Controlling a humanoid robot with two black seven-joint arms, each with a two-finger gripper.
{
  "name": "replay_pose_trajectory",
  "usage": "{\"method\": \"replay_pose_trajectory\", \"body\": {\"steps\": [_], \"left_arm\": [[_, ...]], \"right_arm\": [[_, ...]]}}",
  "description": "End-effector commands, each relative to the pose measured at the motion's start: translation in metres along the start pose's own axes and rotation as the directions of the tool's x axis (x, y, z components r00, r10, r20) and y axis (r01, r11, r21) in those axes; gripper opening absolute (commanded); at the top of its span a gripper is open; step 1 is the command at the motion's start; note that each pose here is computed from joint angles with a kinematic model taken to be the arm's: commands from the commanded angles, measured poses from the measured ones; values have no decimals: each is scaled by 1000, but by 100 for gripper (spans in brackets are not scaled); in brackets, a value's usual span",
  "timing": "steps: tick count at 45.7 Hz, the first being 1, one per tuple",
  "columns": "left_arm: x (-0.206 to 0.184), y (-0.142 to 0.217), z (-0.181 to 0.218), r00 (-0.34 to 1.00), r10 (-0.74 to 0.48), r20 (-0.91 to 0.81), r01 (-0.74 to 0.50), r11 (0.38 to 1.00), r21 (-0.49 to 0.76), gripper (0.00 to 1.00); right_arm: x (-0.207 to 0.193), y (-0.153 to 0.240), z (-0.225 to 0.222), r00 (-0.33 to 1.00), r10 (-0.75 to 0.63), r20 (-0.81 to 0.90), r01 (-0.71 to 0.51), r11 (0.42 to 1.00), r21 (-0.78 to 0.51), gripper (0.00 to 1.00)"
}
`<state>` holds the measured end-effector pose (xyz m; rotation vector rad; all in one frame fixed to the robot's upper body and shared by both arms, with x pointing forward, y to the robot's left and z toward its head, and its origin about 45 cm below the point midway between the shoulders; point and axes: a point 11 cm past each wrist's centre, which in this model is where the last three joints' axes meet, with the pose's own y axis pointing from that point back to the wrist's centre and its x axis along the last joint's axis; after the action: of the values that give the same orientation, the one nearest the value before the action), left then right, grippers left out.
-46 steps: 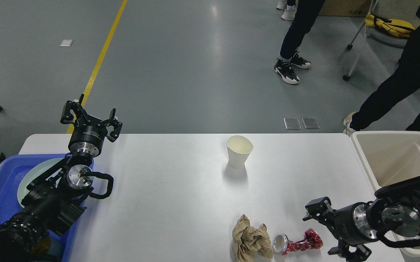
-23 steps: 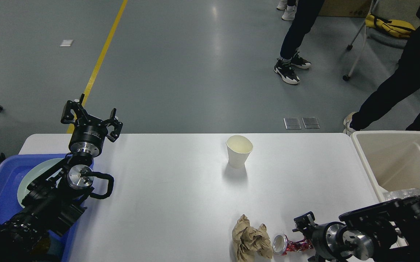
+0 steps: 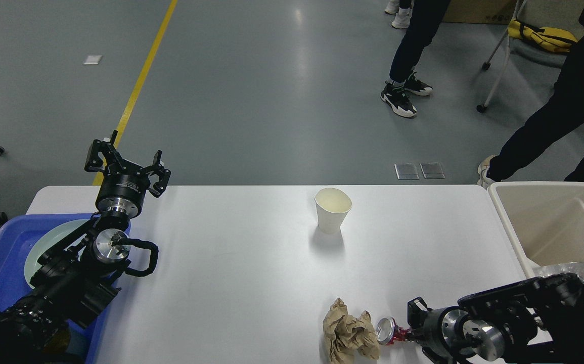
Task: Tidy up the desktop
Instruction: 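Close the right gripper on the red can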
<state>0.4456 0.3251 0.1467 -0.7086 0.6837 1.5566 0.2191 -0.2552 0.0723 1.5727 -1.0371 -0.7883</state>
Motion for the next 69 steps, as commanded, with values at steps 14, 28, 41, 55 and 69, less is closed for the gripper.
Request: {"method": "replay_pose_trajectory", "body": {"steps": [14, 28, 41, 55, 69], "left_arm": [[0, 0, 0, 1000, 0, 0, 0, 1000, 0, 98], [0, 0, 0, 1000, 0, 0, 0, 1000, 0, 98], [0, 0, 0, 1000, 0, 0, 0, 1000, 0, 98], [0, 0, 0, 1000, 0, 0, 0, 1000, 0, 98], [0, 0, 0, 1000, 0, 0, 0, 1000, 0, 98]], "right_arm": [[2, 1, 0, 1000, 13, -10, -13, 1000, 5, 0], [18, 12, -5, 999, 38, -2, -38, 999, 23, 0], [12, 10, -4, 1000, 19, 5, -19, 1000, 8, 100], [5, 4, -4, 1000, 8, -17, -8, 1000, 3, 100], [0, 0, -2, 1000, 1, -25, -1, 1000, -3, 100]]}}
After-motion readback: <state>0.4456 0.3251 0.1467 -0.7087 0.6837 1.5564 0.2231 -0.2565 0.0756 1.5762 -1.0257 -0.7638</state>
